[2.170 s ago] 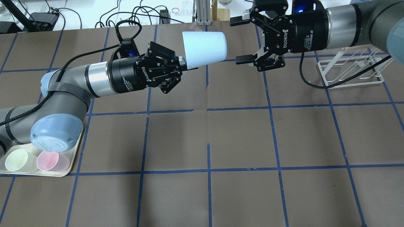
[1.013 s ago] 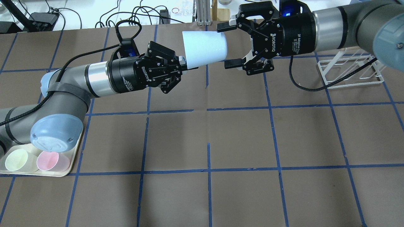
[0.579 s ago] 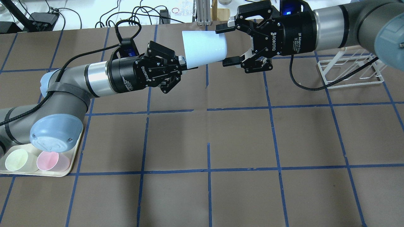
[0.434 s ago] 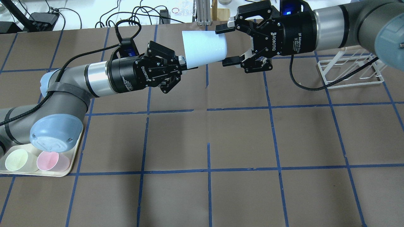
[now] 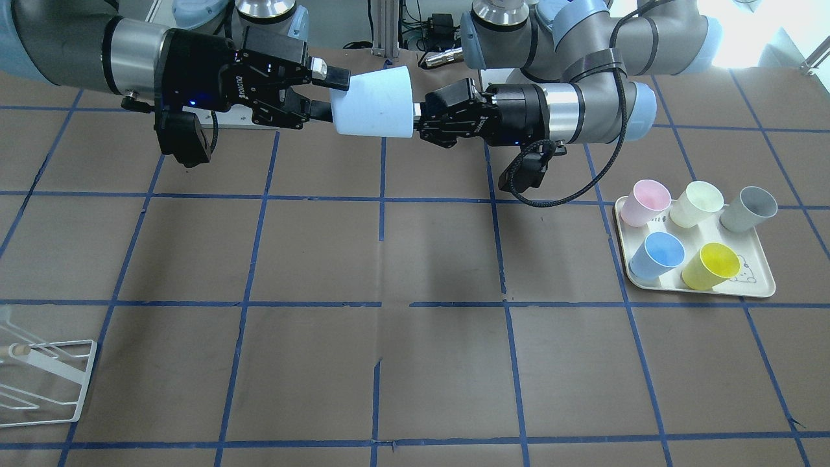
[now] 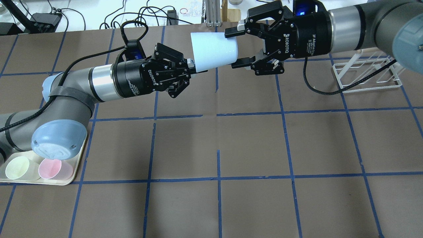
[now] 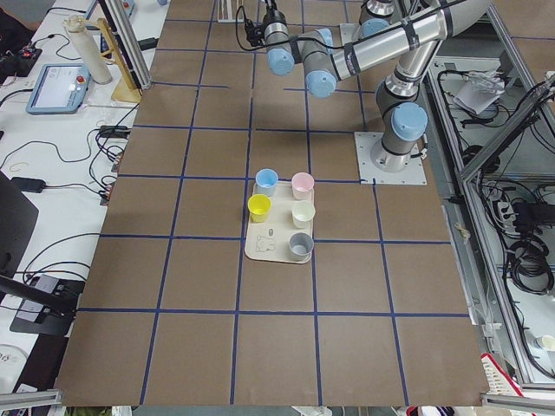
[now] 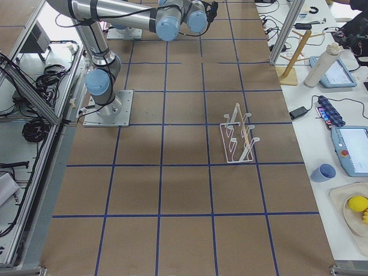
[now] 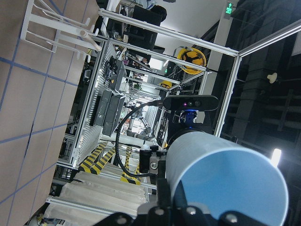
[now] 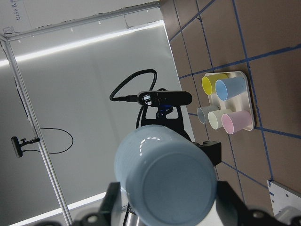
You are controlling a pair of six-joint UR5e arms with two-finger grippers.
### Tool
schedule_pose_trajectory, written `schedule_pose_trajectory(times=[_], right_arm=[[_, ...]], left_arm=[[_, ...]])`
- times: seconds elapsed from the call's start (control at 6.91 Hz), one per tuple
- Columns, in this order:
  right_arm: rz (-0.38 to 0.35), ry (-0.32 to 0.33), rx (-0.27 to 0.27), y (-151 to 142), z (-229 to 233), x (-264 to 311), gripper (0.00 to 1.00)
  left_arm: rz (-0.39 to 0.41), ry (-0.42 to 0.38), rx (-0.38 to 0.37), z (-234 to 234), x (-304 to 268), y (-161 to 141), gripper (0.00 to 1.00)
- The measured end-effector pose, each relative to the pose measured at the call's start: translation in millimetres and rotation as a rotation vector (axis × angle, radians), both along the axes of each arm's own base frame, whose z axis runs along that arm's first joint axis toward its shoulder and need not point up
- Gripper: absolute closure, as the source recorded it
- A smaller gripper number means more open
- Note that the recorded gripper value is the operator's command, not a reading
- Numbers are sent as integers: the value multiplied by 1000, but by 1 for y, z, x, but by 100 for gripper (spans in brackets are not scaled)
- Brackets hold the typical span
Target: Transfer IKEA cup to right arm and place on rack
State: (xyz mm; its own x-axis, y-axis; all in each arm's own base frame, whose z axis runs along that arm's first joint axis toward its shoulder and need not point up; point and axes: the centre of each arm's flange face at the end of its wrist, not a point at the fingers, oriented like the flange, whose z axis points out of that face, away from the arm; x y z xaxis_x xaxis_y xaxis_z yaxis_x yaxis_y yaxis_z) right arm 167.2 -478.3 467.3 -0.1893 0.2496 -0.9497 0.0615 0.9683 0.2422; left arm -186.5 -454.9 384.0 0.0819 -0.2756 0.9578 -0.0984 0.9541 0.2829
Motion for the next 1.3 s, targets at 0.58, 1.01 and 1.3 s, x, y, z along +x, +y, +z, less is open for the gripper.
schedule_pose_trajectory(times=[0.58, 1.01, 1.3], right_arm=[[1, 1, -1, -1, 1, 0, 33], [-1, 3, 2, -2, 1, -1, 33], [-2, 12, 2, -3, 3, -3, 34]], left_arm=[[0, -1, -3, 0, 0, 0, 39], [1, -1, 0, 0, 1, 0, 8], [8, -1, 8, 0, 4, -2, 3]])
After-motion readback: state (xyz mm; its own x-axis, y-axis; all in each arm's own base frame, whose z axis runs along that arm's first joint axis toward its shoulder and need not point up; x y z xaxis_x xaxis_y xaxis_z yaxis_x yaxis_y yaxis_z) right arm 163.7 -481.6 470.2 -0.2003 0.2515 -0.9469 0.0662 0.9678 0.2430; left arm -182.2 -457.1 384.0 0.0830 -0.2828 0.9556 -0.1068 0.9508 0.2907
